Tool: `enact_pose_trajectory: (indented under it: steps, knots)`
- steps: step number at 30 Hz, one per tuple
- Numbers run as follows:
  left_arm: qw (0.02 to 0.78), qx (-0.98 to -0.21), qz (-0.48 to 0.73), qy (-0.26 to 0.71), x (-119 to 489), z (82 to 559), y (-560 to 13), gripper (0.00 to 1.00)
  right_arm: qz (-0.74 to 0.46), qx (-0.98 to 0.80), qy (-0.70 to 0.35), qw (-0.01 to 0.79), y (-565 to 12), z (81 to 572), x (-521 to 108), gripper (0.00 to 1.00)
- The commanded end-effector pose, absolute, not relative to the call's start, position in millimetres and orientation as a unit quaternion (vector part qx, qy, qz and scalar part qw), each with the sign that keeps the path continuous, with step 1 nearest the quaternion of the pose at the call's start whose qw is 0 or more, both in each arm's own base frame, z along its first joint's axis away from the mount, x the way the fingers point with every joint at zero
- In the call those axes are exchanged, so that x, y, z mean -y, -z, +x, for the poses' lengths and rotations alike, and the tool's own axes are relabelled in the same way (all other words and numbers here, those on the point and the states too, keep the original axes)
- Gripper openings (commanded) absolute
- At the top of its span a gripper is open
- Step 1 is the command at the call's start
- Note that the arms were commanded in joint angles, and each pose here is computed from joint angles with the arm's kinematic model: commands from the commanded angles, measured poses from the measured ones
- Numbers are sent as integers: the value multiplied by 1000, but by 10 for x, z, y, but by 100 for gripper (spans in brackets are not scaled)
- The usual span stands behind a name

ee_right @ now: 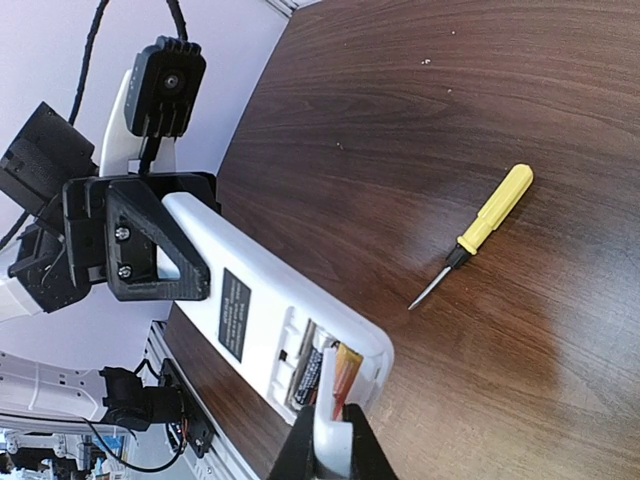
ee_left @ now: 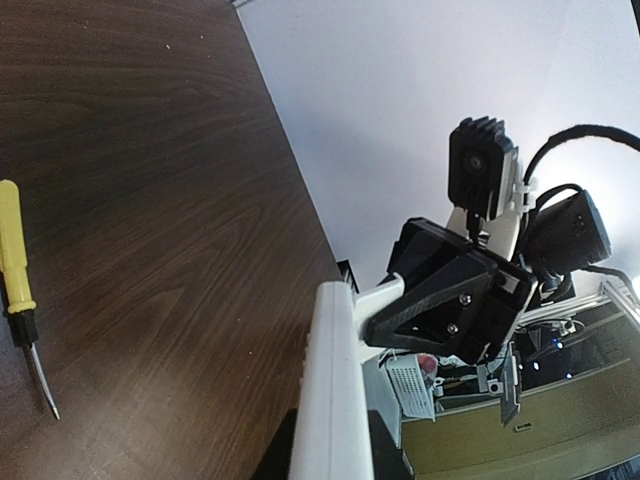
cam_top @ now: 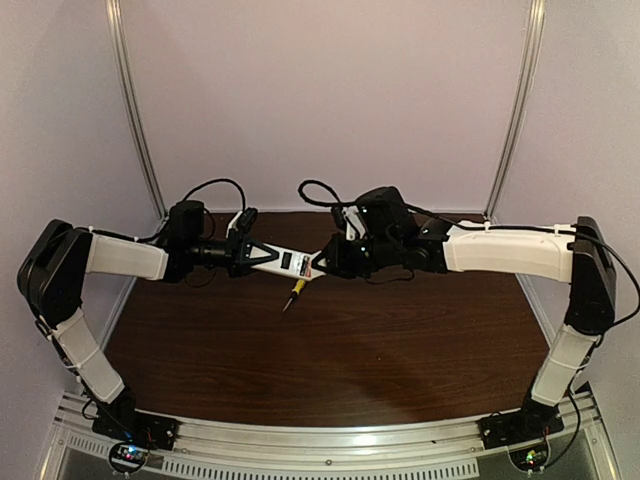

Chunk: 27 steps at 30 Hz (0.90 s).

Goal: Unload the batteries from the remote control

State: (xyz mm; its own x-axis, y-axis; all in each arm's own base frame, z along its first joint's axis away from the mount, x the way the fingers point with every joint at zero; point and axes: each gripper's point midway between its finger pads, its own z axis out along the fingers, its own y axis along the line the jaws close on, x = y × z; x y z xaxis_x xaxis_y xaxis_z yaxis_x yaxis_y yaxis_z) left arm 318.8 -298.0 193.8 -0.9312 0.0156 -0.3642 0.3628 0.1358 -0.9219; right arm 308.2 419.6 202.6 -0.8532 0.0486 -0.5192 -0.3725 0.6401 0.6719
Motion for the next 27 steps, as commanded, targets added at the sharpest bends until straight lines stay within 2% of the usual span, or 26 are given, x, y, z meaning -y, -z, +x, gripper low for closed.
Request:
enact_pose_trajectory:
  steps: [1,16,27]
  knots:
    - [169,-722,161,651,2997,3207,-2200,0,-96,-857,-434,261,-2167,3012,-4184,9]
    - [171,-727,163,645,2998,3222,-2181,0,-104,-852,-424,289,-2386,2973,-4035,3]
    - [181,-728,181,636,3002,3242,-2147,0,-109,-884,-305,337,-2398,3024,-3468,0]
